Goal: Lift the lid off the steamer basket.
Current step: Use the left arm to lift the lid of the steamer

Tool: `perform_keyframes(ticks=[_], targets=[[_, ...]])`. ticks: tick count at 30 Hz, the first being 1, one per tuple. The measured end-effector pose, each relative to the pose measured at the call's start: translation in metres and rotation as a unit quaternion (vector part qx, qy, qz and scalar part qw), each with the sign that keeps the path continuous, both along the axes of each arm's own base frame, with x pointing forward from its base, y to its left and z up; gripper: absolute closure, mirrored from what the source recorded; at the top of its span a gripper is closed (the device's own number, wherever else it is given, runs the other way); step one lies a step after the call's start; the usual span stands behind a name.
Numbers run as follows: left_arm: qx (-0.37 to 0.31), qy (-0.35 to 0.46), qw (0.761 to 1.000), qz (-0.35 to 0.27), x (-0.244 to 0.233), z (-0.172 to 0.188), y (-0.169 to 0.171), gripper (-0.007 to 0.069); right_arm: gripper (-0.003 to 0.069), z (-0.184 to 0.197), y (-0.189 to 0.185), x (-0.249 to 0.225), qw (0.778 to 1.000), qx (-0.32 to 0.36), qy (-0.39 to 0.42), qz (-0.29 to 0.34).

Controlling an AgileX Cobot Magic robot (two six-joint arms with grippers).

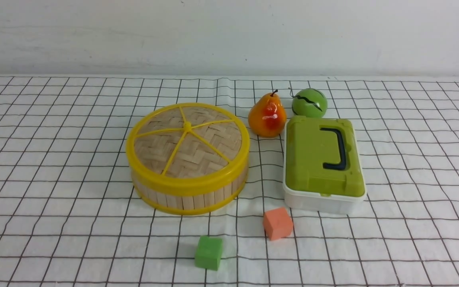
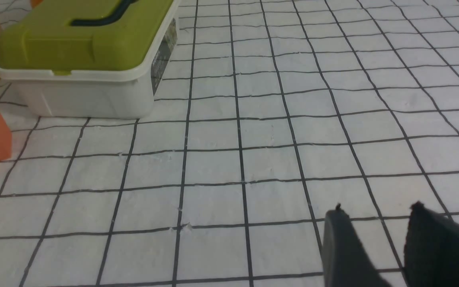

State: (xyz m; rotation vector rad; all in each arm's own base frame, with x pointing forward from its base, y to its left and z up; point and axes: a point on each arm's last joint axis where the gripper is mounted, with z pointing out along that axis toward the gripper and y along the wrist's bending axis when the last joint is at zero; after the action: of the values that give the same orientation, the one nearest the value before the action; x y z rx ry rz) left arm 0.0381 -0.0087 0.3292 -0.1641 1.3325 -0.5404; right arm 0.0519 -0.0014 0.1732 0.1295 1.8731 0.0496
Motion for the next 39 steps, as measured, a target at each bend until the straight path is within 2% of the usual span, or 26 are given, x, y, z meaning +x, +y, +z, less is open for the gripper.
perform_keyframes(ticks=[2, 5, 9, 12, 18, 21, 33, 36, 39], targets=[[0.039, 0.055, 0.998, -0.004, 0.009, 0.023, -0.003, 0.0638, 0.0419, 0.000, 0.000, 0.000, 1.000, 0.000, 0.000, 0.000], [0.081, 0.139, 0.987, -0.007, 0.032, 0.037, -0.008, 0.0638, 0.0419, 0.000, 0.000, 0.000, 1.000, 0.000, 0.000, 0.000], [0.110, 0.262, 0.959, -0.019, 0.079, 0.029, -0.017, 0.0638, 0.0419, 0.000, 0.000, 0.000, 1.000, 0.000, 0.000, 0.000], [0.115, 0.314, 0.941, -0.046, 0.108, 0.024, -0.026, 0.0638, 0.0419, 0.000, 0.000, 0.000, 1.000, 0.000, 0.000, 0.000], [0.129, 0.357, 0.913, -0.149, 0.171, 0.026, -0.055, 0.0638, 0.0419, 0.000, 0.000, 0.000, 1.000, 0.000, 0.000, 0.000], [0.142, 0.386, 0.894, -0.179, 0.212, 0.028, -0.067, 0.0638, 0.0419, 0.000, 0.000, 0.000, 1.000, 0.000, 0.000, 0.000], [0.184, 0.455, 0.856, -0.161, 0.326, 0.020, -0.082, 0.0638, 0.0419, 0.000, 0.000, 0.000, 1.000, 0.000, 0.000, 0.000], [0.221, 0.449, 0.850, -0.164, 0.349, 0.015, -0.101, 0.0631, 0.0419, 0.000, 0.000, 0.000, 1.000, 0.000, 0.000, 0.000], [0.273, 0.446, 0.837, -0.163, 0.363, 0.004, -0.129, 0.0571, 0.0419, 0.000, 0.000, 0.000, 1.000, 0.000, 0.000, 0.000]])
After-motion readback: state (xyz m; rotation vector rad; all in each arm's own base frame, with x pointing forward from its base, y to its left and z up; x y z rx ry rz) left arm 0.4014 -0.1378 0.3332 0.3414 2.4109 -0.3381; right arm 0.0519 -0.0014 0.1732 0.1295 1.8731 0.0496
